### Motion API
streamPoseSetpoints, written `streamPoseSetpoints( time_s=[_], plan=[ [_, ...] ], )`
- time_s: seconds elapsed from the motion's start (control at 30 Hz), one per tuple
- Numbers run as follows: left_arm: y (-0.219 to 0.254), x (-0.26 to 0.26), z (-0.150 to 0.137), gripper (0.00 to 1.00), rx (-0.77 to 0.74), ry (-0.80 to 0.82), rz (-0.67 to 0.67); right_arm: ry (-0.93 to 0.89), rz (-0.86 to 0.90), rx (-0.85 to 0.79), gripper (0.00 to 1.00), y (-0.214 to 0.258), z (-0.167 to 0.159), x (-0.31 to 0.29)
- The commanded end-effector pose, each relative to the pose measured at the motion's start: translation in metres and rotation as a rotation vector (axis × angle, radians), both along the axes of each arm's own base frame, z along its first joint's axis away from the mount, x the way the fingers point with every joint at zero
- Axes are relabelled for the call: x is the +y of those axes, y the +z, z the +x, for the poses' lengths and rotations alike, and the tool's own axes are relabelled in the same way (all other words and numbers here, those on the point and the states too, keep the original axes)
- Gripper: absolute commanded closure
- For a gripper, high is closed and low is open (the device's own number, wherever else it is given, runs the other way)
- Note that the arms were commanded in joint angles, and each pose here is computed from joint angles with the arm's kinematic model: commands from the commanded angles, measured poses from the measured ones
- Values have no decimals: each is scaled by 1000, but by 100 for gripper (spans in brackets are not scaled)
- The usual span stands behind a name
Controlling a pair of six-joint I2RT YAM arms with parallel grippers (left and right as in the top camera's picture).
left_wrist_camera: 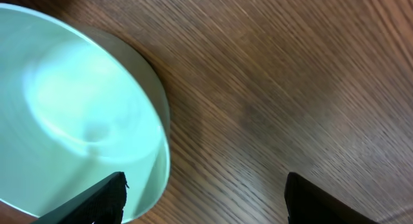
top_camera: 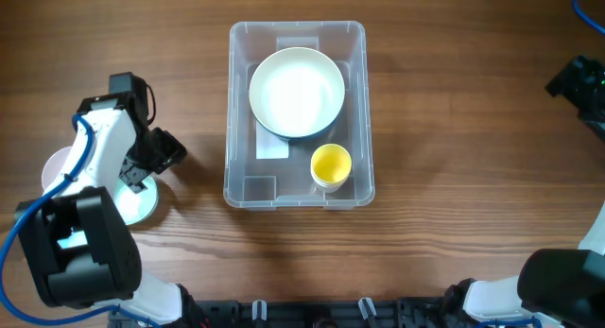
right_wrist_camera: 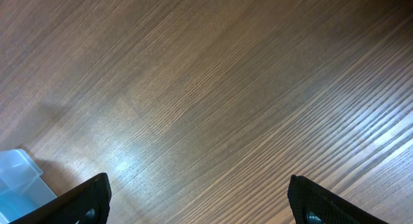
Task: Pack container
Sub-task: 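Grasp the mint bowl rim with the left gripper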
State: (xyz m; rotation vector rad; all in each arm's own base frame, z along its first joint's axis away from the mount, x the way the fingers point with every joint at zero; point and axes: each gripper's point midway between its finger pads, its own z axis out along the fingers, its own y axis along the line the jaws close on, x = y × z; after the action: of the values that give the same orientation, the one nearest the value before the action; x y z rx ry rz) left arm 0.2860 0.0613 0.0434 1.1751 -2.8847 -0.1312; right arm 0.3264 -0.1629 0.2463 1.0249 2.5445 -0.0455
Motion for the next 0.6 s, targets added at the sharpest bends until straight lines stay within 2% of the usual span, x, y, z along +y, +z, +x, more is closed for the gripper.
streamPoseSetpoints(
  time_s=[0.0, 0.2, 0.37, 0.47, 0.53, 0.57],
  plan=[
    [-5, 2, -4, 20, 7, 31, -13, -5, 16, 17, 11, -7, 2, 2],
    [-34, 2, -18, 17, 13, 31, 1, -6, 17, 19, 11, -8, 1, 3],
    [-38, 3, -13, 24, -16, 30, 6, -6, 18, 20, 11, -8, 1, 3],
    [-36, 5, -5, 41, -43, 30, 11, -6, 20, 24, 11, -8, 0, 3],
    [-33, 6, 2, 60, -64, 4, 13, -6, 20, 24, 11, -8, 0, 3],
    [-31, 6, 5, 63, -71, 3, 15, -6, 20, 24, 11, -8, 0, 3]
  ],
)
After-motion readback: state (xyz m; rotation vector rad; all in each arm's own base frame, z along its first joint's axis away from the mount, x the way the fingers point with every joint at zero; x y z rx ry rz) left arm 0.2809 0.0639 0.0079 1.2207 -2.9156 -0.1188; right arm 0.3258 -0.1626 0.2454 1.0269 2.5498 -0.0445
